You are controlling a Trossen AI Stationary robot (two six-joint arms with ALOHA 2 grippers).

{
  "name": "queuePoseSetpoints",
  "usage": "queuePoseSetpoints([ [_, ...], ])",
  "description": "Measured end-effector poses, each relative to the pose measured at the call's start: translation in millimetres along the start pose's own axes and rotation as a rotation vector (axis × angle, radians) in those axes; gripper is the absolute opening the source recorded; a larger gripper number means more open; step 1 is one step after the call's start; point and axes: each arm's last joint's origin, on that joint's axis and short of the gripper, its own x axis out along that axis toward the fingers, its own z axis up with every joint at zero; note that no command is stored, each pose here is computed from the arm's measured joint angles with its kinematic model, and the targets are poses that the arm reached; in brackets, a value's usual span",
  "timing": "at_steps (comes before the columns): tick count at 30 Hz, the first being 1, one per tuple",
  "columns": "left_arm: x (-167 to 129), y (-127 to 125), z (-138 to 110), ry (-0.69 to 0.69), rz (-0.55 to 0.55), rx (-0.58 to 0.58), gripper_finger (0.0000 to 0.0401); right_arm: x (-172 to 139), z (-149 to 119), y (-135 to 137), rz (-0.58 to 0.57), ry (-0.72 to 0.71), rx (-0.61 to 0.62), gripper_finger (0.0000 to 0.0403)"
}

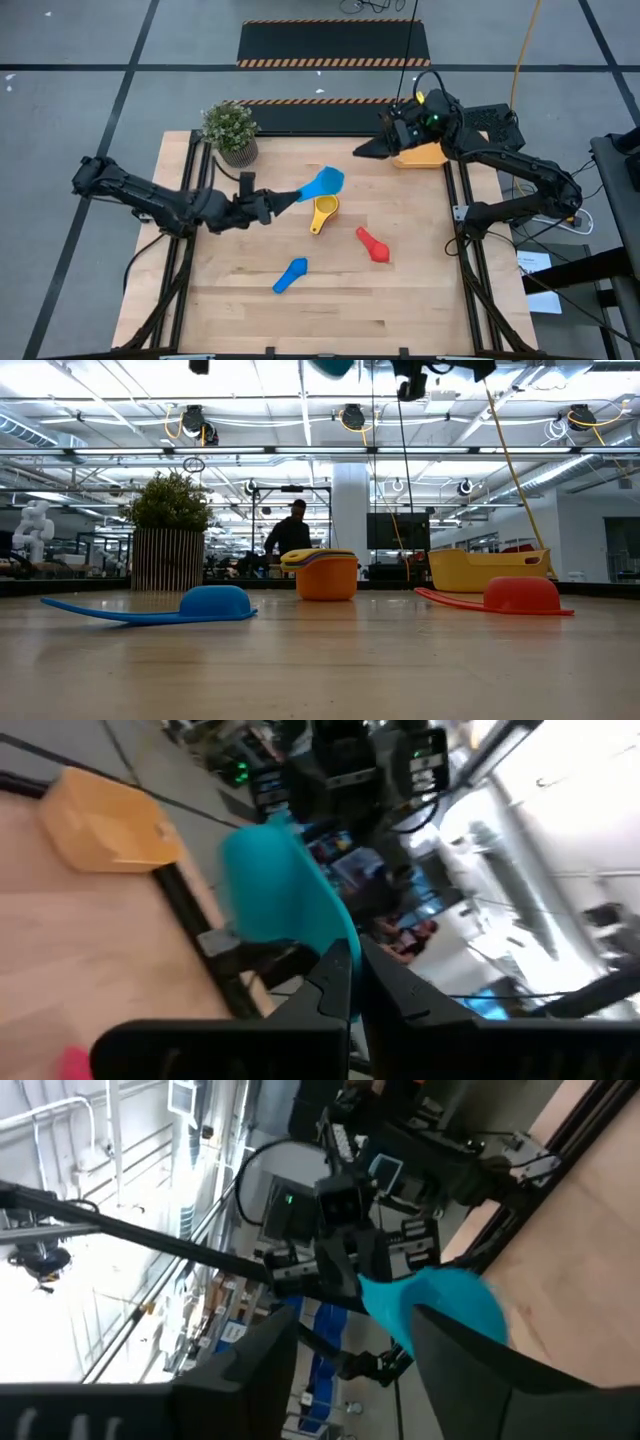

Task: Nest measuring cups in basket
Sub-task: Stack the light blue measuring cup on top of the yellow measuring cup

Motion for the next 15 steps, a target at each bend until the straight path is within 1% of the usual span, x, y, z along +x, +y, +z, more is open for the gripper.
queuePoseSetpoints([
  [3, -4, 3, -6, -0.007, 0.055, -0.010, 0.0011, -5, 3, 0, -0.007, -0.019, -0.003, 0.0193],
  [6, -8, 12, -13, -0.039, 0.102, -0.042, 0.0006, -11, 5, 2, -0.012, -0.049, -0.038, 0.0194],
  [11, -17, 34, -28, -0.103, 0.186, -0.096, 0.0011, -19, 10, 4, -0.051, -0.165, -0.122, 0.0194],
  [15, -23, 54, -36, -0.141, 0.221, -0.142, 0.0006, -27, 15, 3, -0.069, -0.197, -0.194, 0.0194],
])
